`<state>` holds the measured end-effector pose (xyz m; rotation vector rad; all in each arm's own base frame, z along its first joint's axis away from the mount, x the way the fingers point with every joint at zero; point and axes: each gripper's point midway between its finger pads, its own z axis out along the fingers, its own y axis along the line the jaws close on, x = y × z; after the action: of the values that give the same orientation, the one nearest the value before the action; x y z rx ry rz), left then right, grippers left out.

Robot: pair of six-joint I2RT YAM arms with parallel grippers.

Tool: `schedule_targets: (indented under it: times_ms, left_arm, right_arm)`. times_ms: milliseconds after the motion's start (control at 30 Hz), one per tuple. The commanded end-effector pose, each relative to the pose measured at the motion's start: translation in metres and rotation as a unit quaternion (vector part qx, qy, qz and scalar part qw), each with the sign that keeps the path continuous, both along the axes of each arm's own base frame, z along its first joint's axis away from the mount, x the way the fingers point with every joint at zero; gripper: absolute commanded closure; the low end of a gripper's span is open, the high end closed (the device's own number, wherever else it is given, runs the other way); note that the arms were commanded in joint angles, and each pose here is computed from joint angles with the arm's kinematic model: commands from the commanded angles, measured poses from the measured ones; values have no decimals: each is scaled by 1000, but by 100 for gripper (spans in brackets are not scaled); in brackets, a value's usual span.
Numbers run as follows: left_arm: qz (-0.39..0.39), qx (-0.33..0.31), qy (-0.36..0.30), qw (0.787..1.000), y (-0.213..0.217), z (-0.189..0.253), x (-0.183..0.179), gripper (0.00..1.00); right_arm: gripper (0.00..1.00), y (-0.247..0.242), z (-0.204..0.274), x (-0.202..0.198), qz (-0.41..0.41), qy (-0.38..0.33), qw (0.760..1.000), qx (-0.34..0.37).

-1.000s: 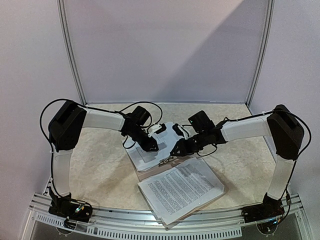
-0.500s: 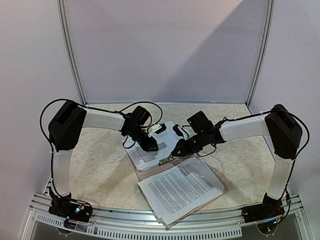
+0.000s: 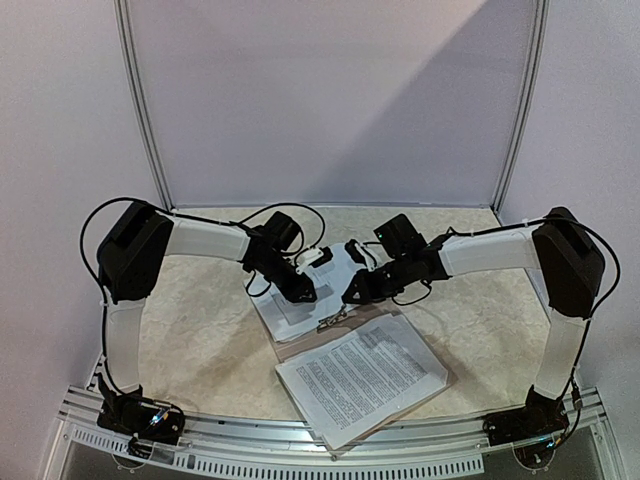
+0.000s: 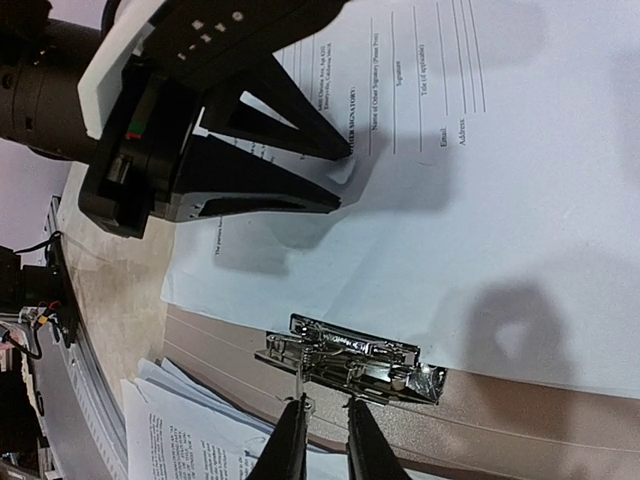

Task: Put the files into the folder
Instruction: Clamp the file and folder together.

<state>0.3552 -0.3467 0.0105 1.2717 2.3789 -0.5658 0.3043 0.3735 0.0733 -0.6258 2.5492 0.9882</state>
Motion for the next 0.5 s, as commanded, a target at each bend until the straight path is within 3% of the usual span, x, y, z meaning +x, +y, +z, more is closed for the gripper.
schedule_targets:
  times_ms: [0, 167, 467]
  left_arm:
    - [-7, 74, 80, 994, 25, -49, -39, 70]
    - [-8, 74, 79, 994, 25, -49, -39, 70]
    - [-9, 73, 78, 994, 24, -48, -38, 70]
  right_arm:
    - [83, -2, -7, -6, 10, 17, 1000, -4]
    - [81, 4, 9, -9, 19, 3, 1000, 15]
    - [87, 5, -2, -13, 21, 11, 1000, -4]
